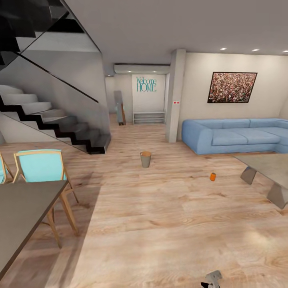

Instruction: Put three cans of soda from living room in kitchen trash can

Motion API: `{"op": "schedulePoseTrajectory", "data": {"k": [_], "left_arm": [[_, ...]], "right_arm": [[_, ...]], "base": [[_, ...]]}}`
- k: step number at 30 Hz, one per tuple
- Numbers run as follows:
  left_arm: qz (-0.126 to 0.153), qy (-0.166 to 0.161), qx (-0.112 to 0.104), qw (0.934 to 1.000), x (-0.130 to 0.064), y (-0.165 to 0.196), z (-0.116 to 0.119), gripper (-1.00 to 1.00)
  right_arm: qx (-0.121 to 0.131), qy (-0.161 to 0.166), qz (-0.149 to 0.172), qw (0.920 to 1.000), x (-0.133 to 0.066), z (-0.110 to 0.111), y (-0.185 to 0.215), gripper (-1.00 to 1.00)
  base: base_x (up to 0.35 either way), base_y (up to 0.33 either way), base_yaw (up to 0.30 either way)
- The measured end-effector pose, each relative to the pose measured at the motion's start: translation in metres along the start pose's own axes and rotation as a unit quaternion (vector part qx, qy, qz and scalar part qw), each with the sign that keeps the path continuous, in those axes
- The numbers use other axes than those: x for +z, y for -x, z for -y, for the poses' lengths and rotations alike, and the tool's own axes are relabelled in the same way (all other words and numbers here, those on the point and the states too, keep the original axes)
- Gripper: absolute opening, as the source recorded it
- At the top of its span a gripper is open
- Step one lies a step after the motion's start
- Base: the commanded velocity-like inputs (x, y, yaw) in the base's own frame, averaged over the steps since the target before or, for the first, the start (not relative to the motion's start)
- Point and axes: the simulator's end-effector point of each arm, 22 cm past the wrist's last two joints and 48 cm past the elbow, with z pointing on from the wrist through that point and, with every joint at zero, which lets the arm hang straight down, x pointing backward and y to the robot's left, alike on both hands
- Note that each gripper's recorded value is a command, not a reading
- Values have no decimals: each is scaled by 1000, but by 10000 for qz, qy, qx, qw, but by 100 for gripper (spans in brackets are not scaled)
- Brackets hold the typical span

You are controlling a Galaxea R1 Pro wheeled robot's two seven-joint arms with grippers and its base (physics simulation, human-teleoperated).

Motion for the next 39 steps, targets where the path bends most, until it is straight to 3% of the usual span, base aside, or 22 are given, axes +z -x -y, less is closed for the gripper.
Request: {"op": "schedulePoseTrajectory", "data": {"k": [7,39], "left_arm": [[26,-14,34,10000,0,3,1,100],[36,22,24,10000,-1,3,-2,100]], "right_arm": [[-34,175,8,9998,0,-8,1,100],[-34,170,6,9998,0,-7,1,100]], "base": [[347,0,0],[347,0,0]]}}
